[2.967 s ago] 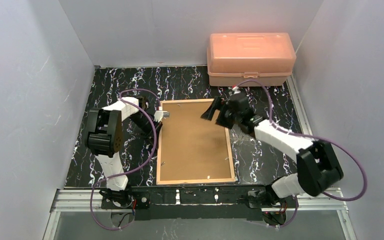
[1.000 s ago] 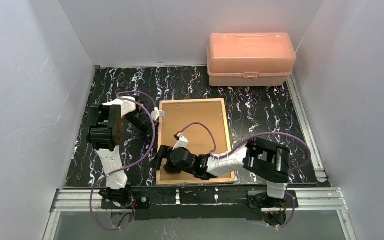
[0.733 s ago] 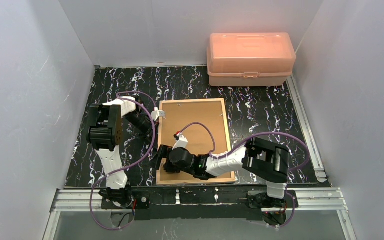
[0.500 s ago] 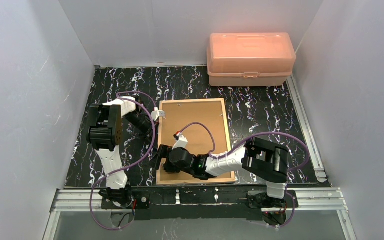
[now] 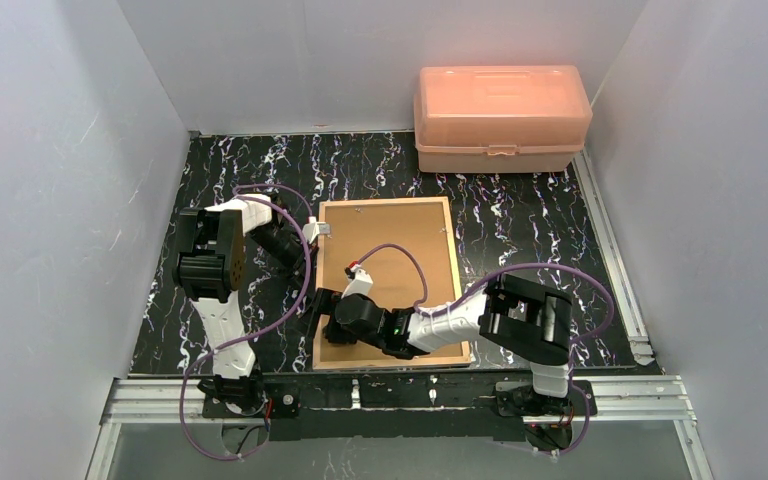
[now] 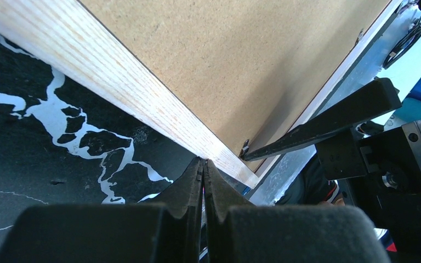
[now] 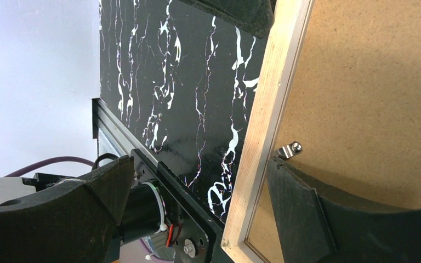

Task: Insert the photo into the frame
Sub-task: Install the photo frame at the center of the board.

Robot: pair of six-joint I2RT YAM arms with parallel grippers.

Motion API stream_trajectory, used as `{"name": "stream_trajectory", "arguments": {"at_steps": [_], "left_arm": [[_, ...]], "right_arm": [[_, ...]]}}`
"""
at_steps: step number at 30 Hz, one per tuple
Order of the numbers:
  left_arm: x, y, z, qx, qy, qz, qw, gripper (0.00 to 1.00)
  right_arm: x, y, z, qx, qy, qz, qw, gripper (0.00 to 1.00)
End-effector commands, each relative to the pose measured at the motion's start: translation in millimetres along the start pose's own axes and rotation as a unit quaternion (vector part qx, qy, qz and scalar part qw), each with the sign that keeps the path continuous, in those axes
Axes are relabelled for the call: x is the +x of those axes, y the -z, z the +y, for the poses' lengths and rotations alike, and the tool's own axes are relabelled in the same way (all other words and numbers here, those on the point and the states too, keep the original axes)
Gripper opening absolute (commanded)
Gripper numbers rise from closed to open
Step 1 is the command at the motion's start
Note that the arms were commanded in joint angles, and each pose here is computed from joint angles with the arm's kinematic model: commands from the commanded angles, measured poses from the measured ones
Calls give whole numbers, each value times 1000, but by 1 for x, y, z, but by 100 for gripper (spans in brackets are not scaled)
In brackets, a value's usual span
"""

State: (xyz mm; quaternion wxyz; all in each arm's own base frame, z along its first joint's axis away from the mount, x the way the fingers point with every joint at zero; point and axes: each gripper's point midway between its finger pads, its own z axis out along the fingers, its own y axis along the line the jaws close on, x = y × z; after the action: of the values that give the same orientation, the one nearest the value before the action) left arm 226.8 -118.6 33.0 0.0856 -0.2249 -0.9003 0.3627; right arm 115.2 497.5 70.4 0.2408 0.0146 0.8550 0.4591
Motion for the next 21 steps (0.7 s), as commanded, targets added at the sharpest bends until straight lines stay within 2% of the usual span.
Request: {"name": "stream_trajectory", "arguments": {"at_steps": [1, 11, 15, 21], "left_arm": [[3, 0, 2, -9, -21, 1, 1000, 0], [5, 1, 1, -10, -22, 2, 1000, 0], [5, 3, 0, -14, -24, 1, 1000, 0], [4, 4, 0, -15, -23, 2, 1000, 0]], "right_arm": [[-4, -8, -10, 21, 5, -11, 1000, 99], [-7, -11, -7, 7, 8, -9, 1000, 98], [-11, 1, 7, -2, 33, -8, 999, 99], [-10, 16, -1, 13, 17, -20, 1000, 98]]}}
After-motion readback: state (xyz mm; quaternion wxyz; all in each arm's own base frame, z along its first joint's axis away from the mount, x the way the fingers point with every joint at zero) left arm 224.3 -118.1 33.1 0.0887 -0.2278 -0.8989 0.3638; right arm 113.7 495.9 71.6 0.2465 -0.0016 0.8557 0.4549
